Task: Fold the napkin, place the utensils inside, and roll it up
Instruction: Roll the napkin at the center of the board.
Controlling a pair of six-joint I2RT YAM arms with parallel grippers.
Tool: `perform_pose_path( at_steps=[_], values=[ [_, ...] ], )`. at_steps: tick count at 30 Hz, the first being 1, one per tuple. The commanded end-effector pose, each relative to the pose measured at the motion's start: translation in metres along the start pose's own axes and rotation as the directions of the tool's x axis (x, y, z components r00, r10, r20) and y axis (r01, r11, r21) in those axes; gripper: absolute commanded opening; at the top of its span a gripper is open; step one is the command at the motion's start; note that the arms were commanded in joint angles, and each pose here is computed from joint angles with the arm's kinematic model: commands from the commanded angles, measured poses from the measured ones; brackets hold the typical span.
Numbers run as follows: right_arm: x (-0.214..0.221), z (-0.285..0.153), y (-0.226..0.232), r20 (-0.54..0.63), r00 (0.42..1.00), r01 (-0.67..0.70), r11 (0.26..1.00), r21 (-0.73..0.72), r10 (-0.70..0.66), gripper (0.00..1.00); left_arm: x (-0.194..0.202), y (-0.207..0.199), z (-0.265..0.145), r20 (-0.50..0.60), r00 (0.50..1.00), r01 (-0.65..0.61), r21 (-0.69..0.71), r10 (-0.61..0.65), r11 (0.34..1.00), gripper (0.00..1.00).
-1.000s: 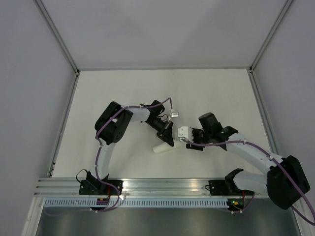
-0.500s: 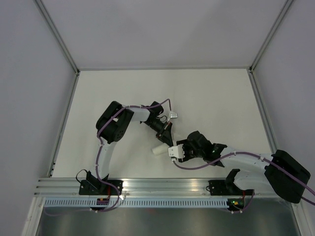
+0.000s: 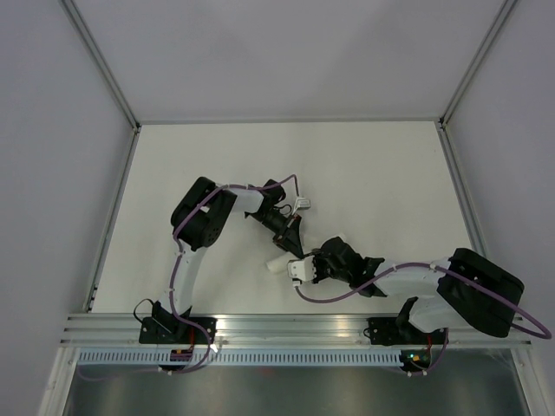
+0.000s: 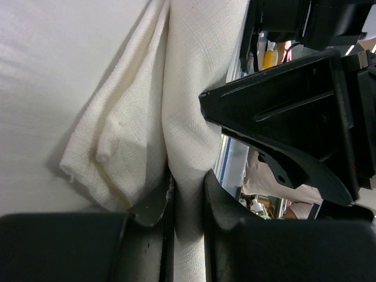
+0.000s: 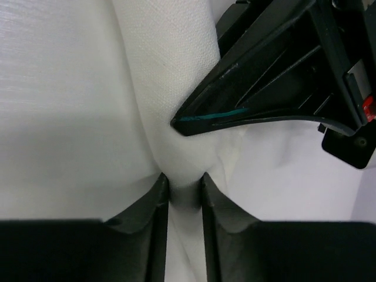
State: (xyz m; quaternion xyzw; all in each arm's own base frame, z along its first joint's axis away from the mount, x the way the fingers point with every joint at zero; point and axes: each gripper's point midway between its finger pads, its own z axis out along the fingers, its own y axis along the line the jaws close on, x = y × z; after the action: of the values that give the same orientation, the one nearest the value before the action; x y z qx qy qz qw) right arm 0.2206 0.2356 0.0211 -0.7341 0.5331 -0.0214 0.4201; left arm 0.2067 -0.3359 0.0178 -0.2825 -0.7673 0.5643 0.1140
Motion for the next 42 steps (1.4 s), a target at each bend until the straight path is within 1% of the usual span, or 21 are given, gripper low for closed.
perform_pose_path(
  at_steps=[1, 5, 8, 13, 17, 21, 23, 25, 27, 29, 30, 31, 33, 34, 35, 36, 37, 38, 40, 41, 42],
  values=[
    [0.012, 0.006, 0.011, -0.053, 0.999, 0.002, 1.0, -0.027, -0.004, 0.23, 0.016, 0.02, 0.002, -0.044, 0.996, 0.07, -0.081, -0.074, 0.994, 0.12],
    [0.013, 0.009, 0.022, -0.061, 0.998, 0.005, 0.995, -0.102, -0.012, 0.15, 0.011, 0.024, -0.004, -0.033, 0.997, 0.065, -0.121, -0.069, 0.99, 0.22],
    [0.011, 0.007, 0.029, -0.07, 0.998, -0.006, 0.986, -0.166, -0.005, 0.14, -0.002, 0.022, -0.015, 0.019, 0.999, 0.044, -0.165, -0.041, 0.985, 0.31],
    [0.003, 0.002, 0.034, -0.05, 0.997, -0.068, 0.953, -0.297, 0.055, 0.13, -0.035, 0.006, -0.044, 0.16, 0.987, 0.041, -0.241, -0.002, 0.97, 0.34],
    [0.0, 0.0, 0.027, -0.043, 0.994, -0.114, 0.925, -0.363, 0.105, 0.11, -0.069, -0.015, -0.084, 0.325, 0.945, 0.051, -0.297, 0.051, 0.954, 0.35],
    [0.006, 0.0, 0.022, -0.07, 0.99, -0.144, 0.897, -0.418, 0.127, 0.11, -0.083, -0.025, -0.111, 0.43, 0.897, 0.072, -0.369, 0.102, 0.927, 0.38],
    [0.007, 0.001, 0.021, -0.072, 0.99, -0.142, 0.893, -0.427, 0.123, 0.12, -0.085, -0.021, -0.121, 0.456, 0.882, 0.096, -0.419, 0.118, 0.903, 0.38],
    [0.007, 0.0, 0.028, -0.079, 0.988, -0.154, 0.865, -0.477, 0.132, 0.12, -0.085, -0.012, -0.138, 0.504, 0.85, 0.153, -0.51, 0.15, 0.846, 0.38],
    [0.005, -0.001, 0.032, -0.089, 0.981, -0.193, 0.813, -0.549, 0.173, 0.12, -0.084, -0.02, -0.157, 0.571, 0.794, 0.179, -0.545, 0.207, 0.819, 0.37],
    [-0.001, 0.002, 0.021, -0.072, 0.981, -0.19, 0.794, -0.578, 0.183, 0.12, -0.086, -0.022, -0.188, 0.652, 0.703, 0.255, -0.604, 0.284, 0.756, 0.37],
    [0.006, 0.0, 0.03, -0.104, 0.972, -0.227, 0.745, -0.627, 0.208, 0.12, -0.078, -0.04, -0.201, 0.675, 0.651, 0.256, -0.626, 0.348, 0.736, 0.37],
    [0.007, 0.0, 0.029, -0.114, 0.969, -0.239, 0.727, -0.643, 0.218, 0.12, -0.08, -0.044, -0.226, 0.7, 0.575, 0.31, -0.666, 0.425, 0.678, 0.38],
    [0.01, 0.003, 0.025, -0.147, 0.96, -0.271, 0.663, -0.697, 0.238, 0.13, -0.072, -0.065, -0.25, 0.71, 0.474, 0.343, -0.693, 0.52, 0.634, 0.42],
    [0.008, 0.004, 0.025, -0.145, 0.955, -0.281, 0.633, -0.722, 0.258, 0.13, -0.062, -0.084, -0.271, 0.706, 0.373, 0.368, -0.708, 0.602, 0.602, 0.44],
    [0.004, 0.01, 0.011, -0.129, 0.955, -0.274, 0.635, -0.722, 0.266, 0.13, -0.057, -0.101, -0.28, 0.695, 0.312, 0.358, -0.718, 0.648, 0.597, 0.45],
    [0.012, 0.01, 0.02, -0.18, 0.942, -0.316, 0.573, -0.756, 0.283, 0.12, -0.044, -0.097, -0.282, 0.678, 0.297, 0.369, -0.731, 0.673, 0.574, 0.45],
    [0.011, 0.011, 0.02, -0.183, 0.936, -0.326, 0.55, -0.769, 0.299, 0.13, -0.036, -0.123, -0.294, 0.64, 0.226, 0.353, -0.757, 0.735, 0.55, 0.45],
    [0.008, 0.018, 0.009, -0.174, 0.937, -0.322, 0.553, -0.768, 0.304, 0.13, -0.033, -0.133, -0.294, 0.617, 0.192, 0.327, -0.774, 0.763, 0.543, 0.46],
    [0.013, 0.02, 0.017, -0.218, 0.921, -0.358, 0.48, -0.801, 0.322, 0.13, -0.024, -0.136, -0.285, 0.564, 0.201, 0.277, -0.817, 0.801, 0.506, 0.47],
    [0.013, 0.023, 0.016, -0.234, 0.91, -0.375, 0.441, -0.816, 0.342, 0.13, -0.022, -0.154, -0.275, 0.499, 0.173, 0.213, -0.861, 0.849, 0.462, 0.48],
    [0.014, 0.025, 0.015, -0.245, 0.903, -0.388, 0.423, -0.819, 0.354, 0.13, -0.017, -0.152, -0.266, 0.468, 0.171, 0.195, -0.879, 0.867, 0.436, 0.49]
  ],
)
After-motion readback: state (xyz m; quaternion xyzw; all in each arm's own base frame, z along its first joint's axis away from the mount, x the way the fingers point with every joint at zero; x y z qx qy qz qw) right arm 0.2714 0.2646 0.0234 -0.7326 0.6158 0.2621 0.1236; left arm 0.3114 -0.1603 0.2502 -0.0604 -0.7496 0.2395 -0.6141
